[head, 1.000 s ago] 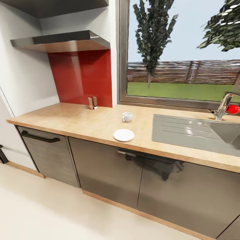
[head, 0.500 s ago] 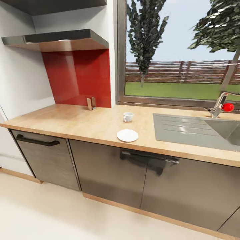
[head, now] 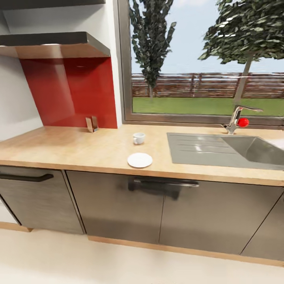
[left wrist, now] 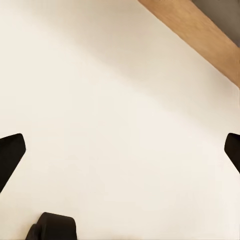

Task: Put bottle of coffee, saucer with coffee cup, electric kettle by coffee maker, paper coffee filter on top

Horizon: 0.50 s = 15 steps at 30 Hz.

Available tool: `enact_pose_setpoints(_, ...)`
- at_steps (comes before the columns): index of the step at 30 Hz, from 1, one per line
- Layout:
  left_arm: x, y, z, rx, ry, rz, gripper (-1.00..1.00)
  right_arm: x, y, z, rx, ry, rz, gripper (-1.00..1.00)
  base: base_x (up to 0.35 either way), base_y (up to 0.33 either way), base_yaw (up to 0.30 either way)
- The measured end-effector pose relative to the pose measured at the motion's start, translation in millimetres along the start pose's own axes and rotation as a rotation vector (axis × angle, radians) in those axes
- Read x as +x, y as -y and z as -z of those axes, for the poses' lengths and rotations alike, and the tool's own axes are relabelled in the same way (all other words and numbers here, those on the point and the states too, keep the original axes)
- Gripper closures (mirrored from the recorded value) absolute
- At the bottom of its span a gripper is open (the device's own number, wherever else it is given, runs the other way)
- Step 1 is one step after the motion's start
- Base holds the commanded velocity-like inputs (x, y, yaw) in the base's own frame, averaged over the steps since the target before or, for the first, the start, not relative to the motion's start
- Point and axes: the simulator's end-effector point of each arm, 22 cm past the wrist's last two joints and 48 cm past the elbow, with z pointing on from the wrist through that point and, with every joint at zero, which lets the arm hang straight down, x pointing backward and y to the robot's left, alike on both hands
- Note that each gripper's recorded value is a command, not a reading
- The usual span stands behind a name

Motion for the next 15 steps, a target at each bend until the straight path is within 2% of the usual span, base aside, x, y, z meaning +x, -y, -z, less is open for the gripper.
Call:
enact_pose_setpoints(3,0.0,0.0,0.0,0.000,0.000,0.000,-1.00,-0.2,-0.2,-0.2,0.000,0.000,0.000,-1.00,-0.016,0.302,-0.256)
enact_pose_setpoints(8,0.0,-0.2,0.0,0.000,0.000,0.000,-1.00,0.1,0.1,-0.4,0.002,0.000,0.000,-1.00,-0.081,0.307,-0.099)
enact_pose_setpoints(15,0.1,-0.1,-0.1,0.000,0.000,0.000,-1.00,0.1,0.2,-0.5,0.002,-0.001,0.001,-1.00,-0.175,0.270,-0.107)
